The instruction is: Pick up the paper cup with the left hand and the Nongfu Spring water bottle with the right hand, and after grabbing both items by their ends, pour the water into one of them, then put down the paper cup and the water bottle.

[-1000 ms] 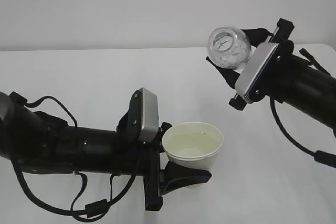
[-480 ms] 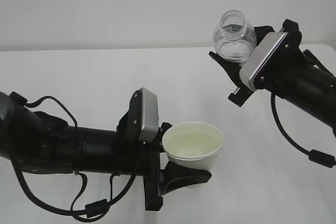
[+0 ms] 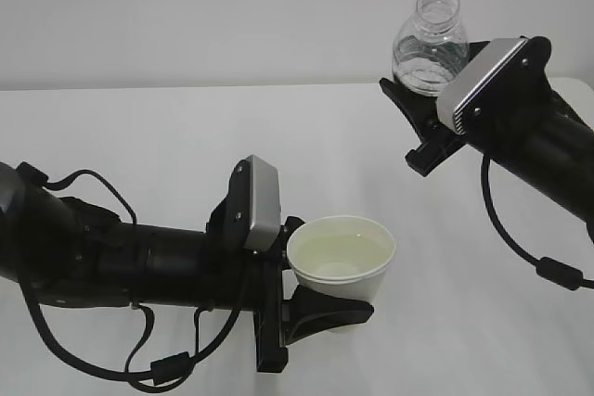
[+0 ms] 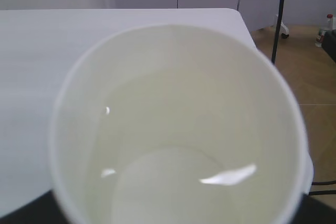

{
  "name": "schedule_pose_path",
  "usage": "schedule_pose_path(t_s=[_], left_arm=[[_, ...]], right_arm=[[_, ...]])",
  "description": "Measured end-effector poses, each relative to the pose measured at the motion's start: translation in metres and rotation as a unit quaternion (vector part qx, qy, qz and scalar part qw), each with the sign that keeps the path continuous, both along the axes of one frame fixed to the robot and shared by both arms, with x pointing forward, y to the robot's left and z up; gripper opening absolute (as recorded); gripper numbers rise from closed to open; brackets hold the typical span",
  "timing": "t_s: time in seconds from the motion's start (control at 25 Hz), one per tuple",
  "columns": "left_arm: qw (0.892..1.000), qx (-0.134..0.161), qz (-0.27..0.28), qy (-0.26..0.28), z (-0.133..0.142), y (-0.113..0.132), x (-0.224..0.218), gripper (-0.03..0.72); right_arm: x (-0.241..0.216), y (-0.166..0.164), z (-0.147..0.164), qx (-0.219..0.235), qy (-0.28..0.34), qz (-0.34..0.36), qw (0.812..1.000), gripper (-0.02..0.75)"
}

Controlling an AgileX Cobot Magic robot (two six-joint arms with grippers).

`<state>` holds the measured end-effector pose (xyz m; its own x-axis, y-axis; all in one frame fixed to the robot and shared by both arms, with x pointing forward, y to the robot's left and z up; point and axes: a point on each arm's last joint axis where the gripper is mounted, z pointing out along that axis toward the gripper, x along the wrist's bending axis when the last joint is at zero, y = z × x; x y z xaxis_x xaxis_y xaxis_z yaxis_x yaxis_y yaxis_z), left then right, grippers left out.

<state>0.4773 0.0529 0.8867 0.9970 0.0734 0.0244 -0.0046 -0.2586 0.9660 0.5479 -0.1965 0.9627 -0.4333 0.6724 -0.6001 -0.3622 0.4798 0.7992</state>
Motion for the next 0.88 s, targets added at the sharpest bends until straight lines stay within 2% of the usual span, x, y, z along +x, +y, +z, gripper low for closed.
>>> schedule_pose_path(t_s=[0.28, 0.44, 0.88], left_arm=[[1.000, 0.000, 0.000, 0.000, 0.0000, 0.0000, 0.0000, 0.408], [1.000, 0.000, 0.000, 0.000, 0.0000, 0.0000, 0.0000, 0.408], [1.000, 0.000, 0.000, 0.000, 0.0000, 0.0000, 0.0000, 0.408]], right_arm=[[0.0015, -0.0023, 0.0006, 0.027, 0.014, -0.014, 0.999, 0.445], [0.0026, -0.0040, 0.0006, 0.049, 0.028, -0.024, 0.998, 0.405], [0.0048, -0.0075, -0.0010, 0.064, 0.046, -0.047, 0.996, 0.392]])
